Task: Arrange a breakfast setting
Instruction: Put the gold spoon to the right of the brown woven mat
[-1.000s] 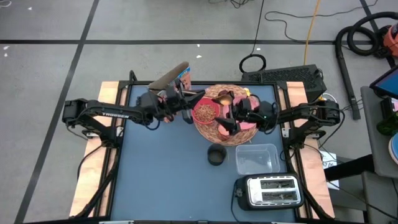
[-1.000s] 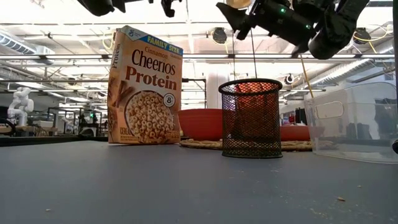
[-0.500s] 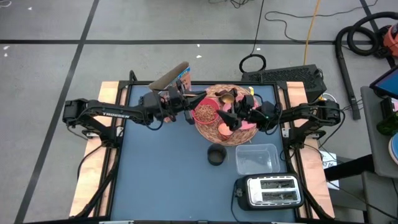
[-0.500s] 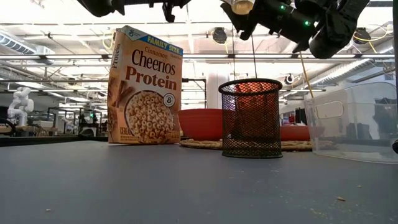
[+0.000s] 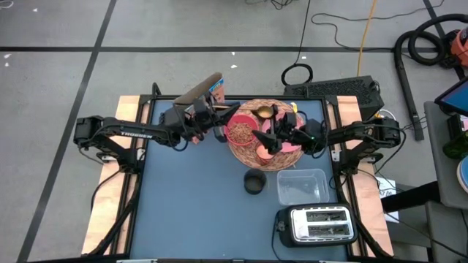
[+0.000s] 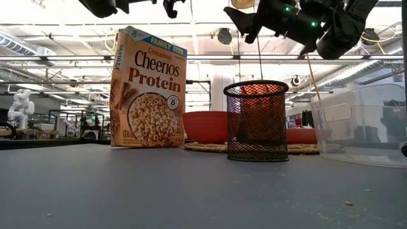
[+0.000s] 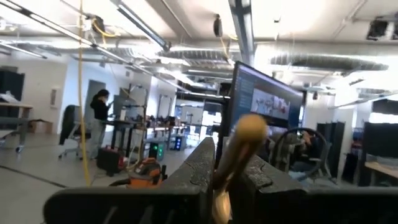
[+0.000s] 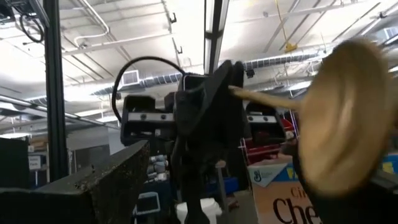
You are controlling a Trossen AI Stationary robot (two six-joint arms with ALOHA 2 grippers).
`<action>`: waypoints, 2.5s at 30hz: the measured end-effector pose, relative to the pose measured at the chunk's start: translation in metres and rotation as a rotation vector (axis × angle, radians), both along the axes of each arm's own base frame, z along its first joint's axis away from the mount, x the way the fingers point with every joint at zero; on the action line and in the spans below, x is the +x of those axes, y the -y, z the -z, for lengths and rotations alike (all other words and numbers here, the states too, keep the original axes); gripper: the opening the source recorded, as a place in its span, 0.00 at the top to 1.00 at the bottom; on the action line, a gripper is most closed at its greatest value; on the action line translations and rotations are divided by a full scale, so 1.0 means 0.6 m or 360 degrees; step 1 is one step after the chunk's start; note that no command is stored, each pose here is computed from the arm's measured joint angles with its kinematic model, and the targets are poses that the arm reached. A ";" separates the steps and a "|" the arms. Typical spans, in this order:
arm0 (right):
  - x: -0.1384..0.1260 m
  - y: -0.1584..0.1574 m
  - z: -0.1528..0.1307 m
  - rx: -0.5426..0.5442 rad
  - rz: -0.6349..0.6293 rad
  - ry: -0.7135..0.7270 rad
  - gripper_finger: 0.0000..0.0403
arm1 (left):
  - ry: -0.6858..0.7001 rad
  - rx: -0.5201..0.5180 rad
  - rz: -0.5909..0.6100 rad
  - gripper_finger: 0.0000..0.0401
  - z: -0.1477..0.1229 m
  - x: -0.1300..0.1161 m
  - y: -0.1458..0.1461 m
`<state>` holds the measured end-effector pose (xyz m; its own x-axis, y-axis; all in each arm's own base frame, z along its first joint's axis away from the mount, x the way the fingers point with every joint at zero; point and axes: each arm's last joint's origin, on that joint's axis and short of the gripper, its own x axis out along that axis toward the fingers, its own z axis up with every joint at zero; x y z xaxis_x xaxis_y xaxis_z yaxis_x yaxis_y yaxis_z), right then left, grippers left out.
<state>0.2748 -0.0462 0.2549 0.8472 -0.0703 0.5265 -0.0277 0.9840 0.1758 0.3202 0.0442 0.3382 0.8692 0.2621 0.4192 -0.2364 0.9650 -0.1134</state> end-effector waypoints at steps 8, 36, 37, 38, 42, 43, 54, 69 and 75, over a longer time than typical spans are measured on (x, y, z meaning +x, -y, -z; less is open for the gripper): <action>0.002 0.000 0.003 0.0009 0.0005 -0.0033 0.06 | 0.0085 -0.0020 -0.0071 0.93 -0.007 -0.005 -0.002; 0.029 0.014 -0.045 0.0399 0.0090 0.0107 0.06 | 0.0091 -0.0003 -0.0114 0.93 0.030 0.026 -0.006; 0.028 0.014 -0.046 0.0416 0.0077 0.0119 0.06 | 0.0079 -0.0004 -0.0114 0.93 0.031 0.026 -0.006; 0.028 0.014 -0.047 0.0437 0.0062 0.0133 0.06 | 0.0063 -0.0006 -0.0114 0.93 0.032 0.027 -0.007; 0.027 0.015 -0.047 0.0520 0.0054 0.0157 0.06 | 0.0020 -0.0012 -0.0114 0.93 0.035 0.028 -0.007; 0.027 0.016 -0.047 0.0546 0.0071 0.0166 0.06 | 0.0013 -0.0013 -0.0114 0.93 0.036 0.029 -0.007; 0.027 0.019 -0.045 0.0794 0.0018 0.0221 0.07 | -0.0103 0.0065 -0.0128 0.93 0.043 0.034 0.006; 0.028 0.020 -0.042 0.1096 -0.0166 0.0275 0.29 | -0.0163 0.0173 -0.0123 0.93 0.046 0.037 0.018; 0.033 0.023 -0.033 0.1235 -0.0130 0.0227 0.44 | -0.0180 0.0193 -0.0162 0.93 0.048 0.037 0.018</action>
<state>0.2944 -0.0602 0.2746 0.7937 -0.4021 0.4564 -0.1682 0.5760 0.7999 0.3424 0.0332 0.3093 0.8842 0.3048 0.3540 -0.3383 0.9404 0.0354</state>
